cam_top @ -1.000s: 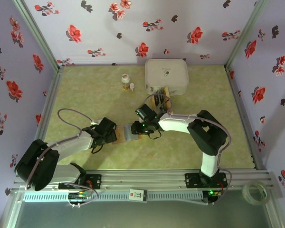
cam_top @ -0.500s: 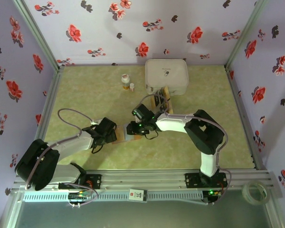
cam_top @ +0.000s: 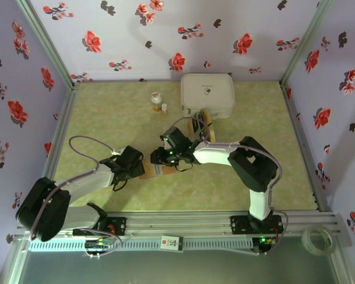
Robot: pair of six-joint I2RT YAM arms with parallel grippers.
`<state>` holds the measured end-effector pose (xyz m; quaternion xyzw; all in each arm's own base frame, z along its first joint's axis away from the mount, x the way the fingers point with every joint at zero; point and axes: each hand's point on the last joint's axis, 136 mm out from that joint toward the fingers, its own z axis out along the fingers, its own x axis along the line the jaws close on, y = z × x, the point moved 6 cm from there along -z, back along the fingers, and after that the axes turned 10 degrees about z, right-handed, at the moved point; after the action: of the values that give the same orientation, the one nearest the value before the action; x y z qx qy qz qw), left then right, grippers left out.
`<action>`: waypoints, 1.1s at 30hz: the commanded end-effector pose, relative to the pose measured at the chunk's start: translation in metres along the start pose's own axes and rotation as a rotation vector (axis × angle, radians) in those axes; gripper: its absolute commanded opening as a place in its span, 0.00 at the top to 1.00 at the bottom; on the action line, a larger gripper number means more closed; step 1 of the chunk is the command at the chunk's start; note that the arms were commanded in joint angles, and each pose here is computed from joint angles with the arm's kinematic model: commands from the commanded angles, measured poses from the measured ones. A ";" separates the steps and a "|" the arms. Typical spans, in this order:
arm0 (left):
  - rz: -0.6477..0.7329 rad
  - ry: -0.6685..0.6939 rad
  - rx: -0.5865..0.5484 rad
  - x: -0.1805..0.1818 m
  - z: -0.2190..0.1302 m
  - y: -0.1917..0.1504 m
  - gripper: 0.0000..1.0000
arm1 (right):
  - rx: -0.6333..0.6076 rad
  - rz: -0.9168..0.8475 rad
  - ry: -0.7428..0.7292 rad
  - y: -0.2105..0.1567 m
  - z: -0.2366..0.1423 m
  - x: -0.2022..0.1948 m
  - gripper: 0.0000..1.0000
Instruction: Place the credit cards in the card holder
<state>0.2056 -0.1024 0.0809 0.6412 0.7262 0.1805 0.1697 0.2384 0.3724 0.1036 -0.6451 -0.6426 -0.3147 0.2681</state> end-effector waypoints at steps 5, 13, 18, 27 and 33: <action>-0.115 -0.001 -0.099 0.025 -0.034 0.030 0.10 | 0.025 0.003 0.064 -0.002 0.015 0.023 0.63; -0.132 -0.006 -0.123 0.031 -0.045 0.041 0.09 | 0.068 0.042 0.059 -0.002 0.046 0.019 0.63; -0.125 -0.009 -0.109 0.029 -0.041 0.040 0.09 | 0.079 0.030 0.071 -0.001 0.047 0.025 0.64; -0.071 -0.024 -0.074 0.022 -0.034 0.041 0.06 | -0.002 -0.086 0.046 0.013 -0.015 0.051 0.63; -0.043 -0.069 -0.065 0.013 -0.033 0.044 0.01 | -0.157 -0.188 -0.204 0.041 -0.097 0.027 0.61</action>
<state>0.2193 -0.0798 0.1219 0.6146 0.7401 0.1822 0.2031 0.2620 0.3582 0.1748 -0.6238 -0.6662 -0.3469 0.2162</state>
